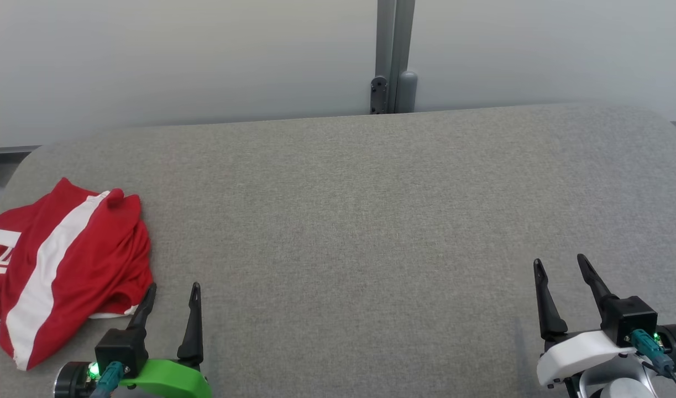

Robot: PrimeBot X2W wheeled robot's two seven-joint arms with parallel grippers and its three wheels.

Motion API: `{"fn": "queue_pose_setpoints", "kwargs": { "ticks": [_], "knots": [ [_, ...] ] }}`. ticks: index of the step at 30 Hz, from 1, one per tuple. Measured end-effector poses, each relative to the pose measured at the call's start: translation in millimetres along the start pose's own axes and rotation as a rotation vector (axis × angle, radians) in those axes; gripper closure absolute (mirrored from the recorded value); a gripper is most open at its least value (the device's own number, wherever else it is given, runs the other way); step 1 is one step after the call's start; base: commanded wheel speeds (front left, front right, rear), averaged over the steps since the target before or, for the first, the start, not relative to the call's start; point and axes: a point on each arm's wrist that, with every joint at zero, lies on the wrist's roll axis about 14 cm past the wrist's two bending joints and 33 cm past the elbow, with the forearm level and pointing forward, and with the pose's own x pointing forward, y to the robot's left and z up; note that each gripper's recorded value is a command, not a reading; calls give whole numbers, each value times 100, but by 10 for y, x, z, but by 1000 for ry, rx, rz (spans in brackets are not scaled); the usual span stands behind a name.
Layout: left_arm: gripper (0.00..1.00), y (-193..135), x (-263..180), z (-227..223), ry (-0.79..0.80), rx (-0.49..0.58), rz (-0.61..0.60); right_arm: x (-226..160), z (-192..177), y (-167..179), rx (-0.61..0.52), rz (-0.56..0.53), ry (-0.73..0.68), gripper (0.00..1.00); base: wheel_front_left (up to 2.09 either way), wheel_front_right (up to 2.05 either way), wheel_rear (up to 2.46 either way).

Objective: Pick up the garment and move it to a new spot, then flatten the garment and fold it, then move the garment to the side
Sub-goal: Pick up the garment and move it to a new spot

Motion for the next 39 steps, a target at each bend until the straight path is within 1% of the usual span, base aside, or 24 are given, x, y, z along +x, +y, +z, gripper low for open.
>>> {"fn": "queue_pose_setpoints", "kwargs": {
  "ticks": [7, 17, 23, 26, 31, 34, 39],
  "knots": [
    [0, 231, -156, 27, -9, 3, 73, 122, -6, 278, 13, 82, 0, 0, 0, 0, 0],
    [0, 787, -682, -19, -2, 3, 263, 312, 29, 927, 33, 265, -10, 0, 0, 0, 0],
    [0, 969, -893, -2, -13, 0, 337, 365, 63, 1192, 43, 338, -17, 0, 0, 0, 0],
    [0, 1025, -922, -3, -14, -8, 358, 366, 42, 1234, 46, 349, -11, 0, 0, 0, 0],
    [0, 1134, -821, -77, 10, -52, 390, 390, -22, 1152, 40, 334, 4, 0, 0, 0, 0],
    [0, 1229, -686, -226, 82, -99, 413, 446, -72, 1083, 34, 324, 14, 0, 0, 0, 0],
    [0, 1466, -349, -277, 180, -160, 469, 566, -175, 987, 29, 311, 32, 0, 0, 0, 0]
  ]
}}
